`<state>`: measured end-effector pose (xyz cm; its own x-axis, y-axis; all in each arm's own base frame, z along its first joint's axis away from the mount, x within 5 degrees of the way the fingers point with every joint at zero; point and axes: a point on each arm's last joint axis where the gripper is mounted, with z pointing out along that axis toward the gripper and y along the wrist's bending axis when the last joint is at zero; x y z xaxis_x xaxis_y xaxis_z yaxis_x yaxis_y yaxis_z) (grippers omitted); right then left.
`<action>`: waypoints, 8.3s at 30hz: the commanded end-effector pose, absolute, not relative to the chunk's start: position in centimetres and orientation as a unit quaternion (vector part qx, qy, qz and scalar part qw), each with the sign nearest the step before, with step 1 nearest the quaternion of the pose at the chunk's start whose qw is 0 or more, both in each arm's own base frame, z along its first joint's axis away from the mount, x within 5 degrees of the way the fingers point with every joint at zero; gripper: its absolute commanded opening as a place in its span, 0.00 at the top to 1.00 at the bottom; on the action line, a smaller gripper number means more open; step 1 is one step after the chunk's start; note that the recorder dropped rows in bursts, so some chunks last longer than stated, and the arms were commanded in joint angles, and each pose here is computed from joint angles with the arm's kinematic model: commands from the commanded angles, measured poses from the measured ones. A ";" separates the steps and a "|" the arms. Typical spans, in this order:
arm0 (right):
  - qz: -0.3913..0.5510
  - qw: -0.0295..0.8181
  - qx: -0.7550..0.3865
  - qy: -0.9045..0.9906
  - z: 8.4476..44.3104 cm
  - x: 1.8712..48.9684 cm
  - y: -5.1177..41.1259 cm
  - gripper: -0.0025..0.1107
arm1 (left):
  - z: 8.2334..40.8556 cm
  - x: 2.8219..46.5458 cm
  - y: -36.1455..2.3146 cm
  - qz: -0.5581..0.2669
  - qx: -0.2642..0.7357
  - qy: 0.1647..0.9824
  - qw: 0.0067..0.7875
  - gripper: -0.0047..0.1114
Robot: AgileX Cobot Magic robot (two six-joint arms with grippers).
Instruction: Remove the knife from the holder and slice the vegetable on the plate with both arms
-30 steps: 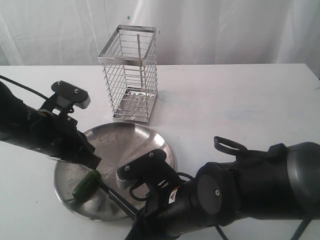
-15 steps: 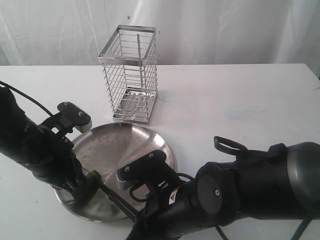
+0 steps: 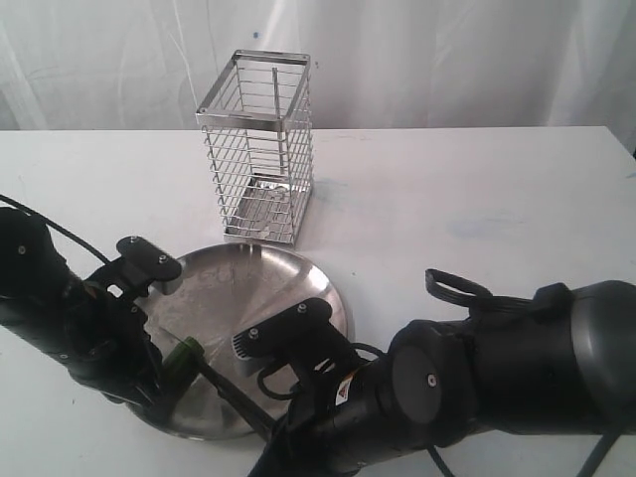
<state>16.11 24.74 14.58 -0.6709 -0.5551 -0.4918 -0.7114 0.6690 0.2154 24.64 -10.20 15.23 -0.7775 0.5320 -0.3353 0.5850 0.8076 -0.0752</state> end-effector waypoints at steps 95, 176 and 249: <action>0.190 0.240 -0.308 0.901 17.8 22.8 23.7 0.98 | 22.2 23.6 -10.1 -0.105 0.275 0.925 0.238 0.68; 0.132 0.234 -0.294 0.917 24.6 21.9 16.9 0.98 | 19.1 28.1 -15.9 -0.185 0.294 0.912 0.217 0.47; 0.227 0.213 -0.197 0.930 17.6 15.2 22.6 0.98 | 24.1 27.6 -10.9 -0.176 0.223 0.924 0.255 0.47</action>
<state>15.31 22.47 17.57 -0.8411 -0.2659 -0.4709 -0.4499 0.8273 0.3364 27.79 -10.93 23.72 -0.7645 0.3346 -0.5509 0.5067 0.8403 -0.1927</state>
